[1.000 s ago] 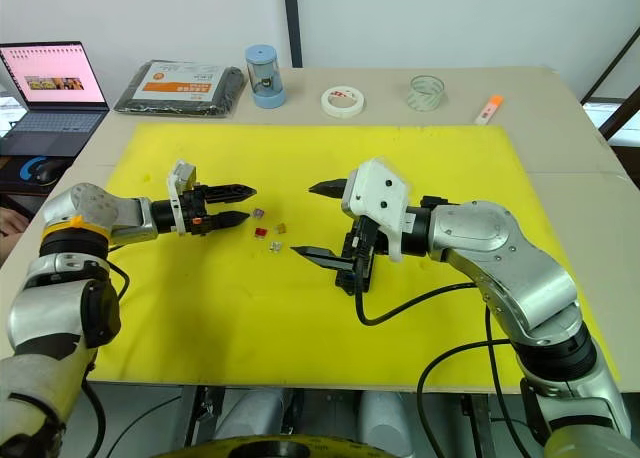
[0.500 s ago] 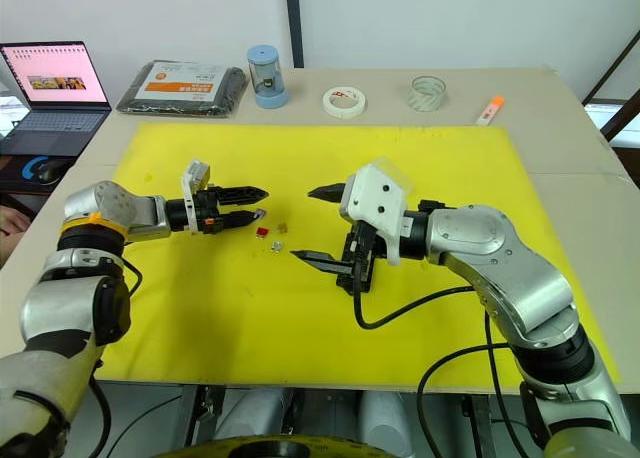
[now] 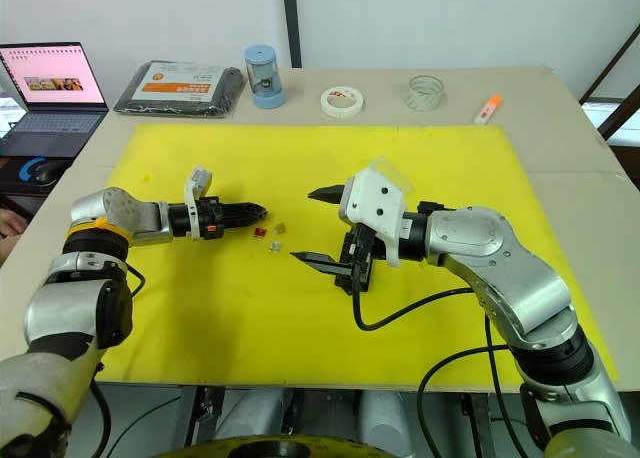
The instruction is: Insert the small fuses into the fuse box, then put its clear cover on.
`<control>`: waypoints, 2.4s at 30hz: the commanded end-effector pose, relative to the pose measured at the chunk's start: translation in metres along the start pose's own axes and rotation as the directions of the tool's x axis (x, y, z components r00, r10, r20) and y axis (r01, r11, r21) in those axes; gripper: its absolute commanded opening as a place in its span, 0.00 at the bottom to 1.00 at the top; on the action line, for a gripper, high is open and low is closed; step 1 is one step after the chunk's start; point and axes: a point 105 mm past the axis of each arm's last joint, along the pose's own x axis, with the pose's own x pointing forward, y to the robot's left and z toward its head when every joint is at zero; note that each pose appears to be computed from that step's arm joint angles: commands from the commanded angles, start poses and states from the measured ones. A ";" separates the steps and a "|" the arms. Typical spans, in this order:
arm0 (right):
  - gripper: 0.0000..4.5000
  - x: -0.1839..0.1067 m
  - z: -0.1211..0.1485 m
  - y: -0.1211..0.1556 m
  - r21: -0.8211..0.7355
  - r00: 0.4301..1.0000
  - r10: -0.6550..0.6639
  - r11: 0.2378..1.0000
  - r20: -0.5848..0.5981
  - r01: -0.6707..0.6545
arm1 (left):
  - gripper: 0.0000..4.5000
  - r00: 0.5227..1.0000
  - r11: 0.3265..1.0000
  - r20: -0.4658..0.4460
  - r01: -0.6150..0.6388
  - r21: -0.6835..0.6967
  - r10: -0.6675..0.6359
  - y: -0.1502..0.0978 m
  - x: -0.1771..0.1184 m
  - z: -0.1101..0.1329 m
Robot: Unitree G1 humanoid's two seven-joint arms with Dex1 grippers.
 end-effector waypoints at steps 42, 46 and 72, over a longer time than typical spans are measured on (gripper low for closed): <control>0.46 -0.005 0.004 -0.032 0.036 0.995 -0.009 0.999 -0.096 0.013 | 0.00 0.934 -0.159 -0.263 0.230 0.960 -0.240 -0.148 0.010 -0.039; 0.46 -0.003 0.008 -0.033 0.031 0.996 -0.008 0.999 -0.090 0.011 | 0.00 0.932 -0.161 -0.270 0.236 0.958 -0.241 -0.146 0.010 -0.040; 0.00 -0.005 0.007 -0.031 0.045 0.995 0.019 0.999 -0.095 -0.015 | 0.10 0.919 -0.177 -0.297 0.257 0.950 -0.257 -0.159 0.012 -0.048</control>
